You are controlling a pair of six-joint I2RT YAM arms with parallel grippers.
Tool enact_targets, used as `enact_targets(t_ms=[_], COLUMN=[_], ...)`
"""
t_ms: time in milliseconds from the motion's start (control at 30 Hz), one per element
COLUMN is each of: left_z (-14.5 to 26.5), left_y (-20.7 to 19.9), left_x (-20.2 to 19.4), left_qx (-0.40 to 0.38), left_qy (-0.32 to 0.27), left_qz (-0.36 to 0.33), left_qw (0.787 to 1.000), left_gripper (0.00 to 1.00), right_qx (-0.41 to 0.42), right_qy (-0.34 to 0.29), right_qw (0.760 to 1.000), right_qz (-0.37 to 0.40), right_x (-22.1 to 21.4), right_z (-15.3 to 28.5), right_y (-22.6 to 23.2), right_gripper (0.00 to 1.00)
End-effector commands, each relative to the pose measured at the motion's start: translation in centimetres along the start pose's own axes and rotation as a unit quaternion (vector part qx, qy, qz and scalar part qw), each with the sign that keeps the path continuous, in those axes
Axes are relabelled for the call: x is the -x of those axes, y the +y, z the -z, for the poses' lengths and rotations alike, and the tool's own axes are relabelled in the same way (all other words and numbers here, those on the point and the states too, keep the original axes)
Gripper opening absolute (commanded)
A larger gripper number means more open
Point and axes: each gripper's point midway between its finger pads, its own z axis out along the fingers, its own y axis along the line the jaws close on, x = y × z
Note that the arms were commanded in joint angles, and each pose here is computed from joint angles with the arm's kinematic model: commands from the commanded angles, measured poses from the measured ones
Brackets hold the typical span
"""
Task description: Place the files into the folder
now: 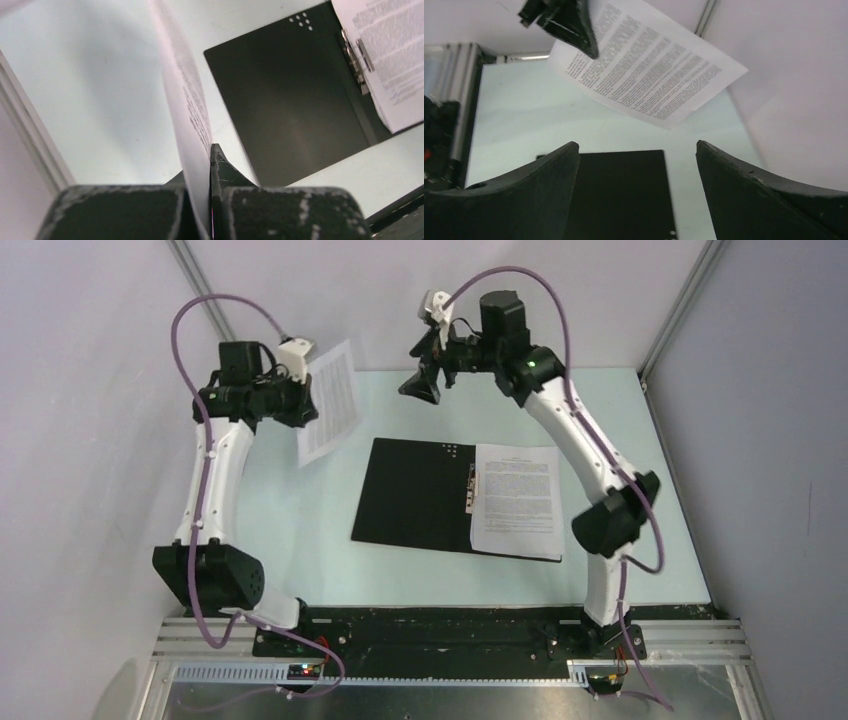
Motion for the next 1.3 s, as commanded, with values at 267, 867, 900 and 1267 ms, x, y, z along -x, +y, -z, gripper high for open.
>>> enact_targets(t_ms=[267,867,900,1267], left_z=[2.2,2.4,2.4,2.9], left_y=[-10.3,-11.2,-11.3,-11.8], left_x=[0.5,1.8,1.9,4.2], left_qx=[-0.037,-0.035,-0.035,-0.030], left_qy=[0.056,0.043,0.041,0.012], left_qz=[-0.381,-0.426,-0.425,-0.405], left_qw=[0.922,0.903,0.904,0.914], left_gripper=[0.00,0.00,0.00,0.00], right_qx=[-0.001,-0.010,-0.008,0.069], right_qy=[0.047,0.023,0.022,0.035], right_qw=[0.967,0.954,0.956,0.975], right_qz=[0.251,0.298,0.293,0.206], right_x=[-0.7,-1.0,-1.1,-3.0], right_z=[3.1,4.5,4.3,2.0], right_y=[4.0,4.5,4.5,6.7], right_gripper=[0.91,0.94,0.94,0.70])
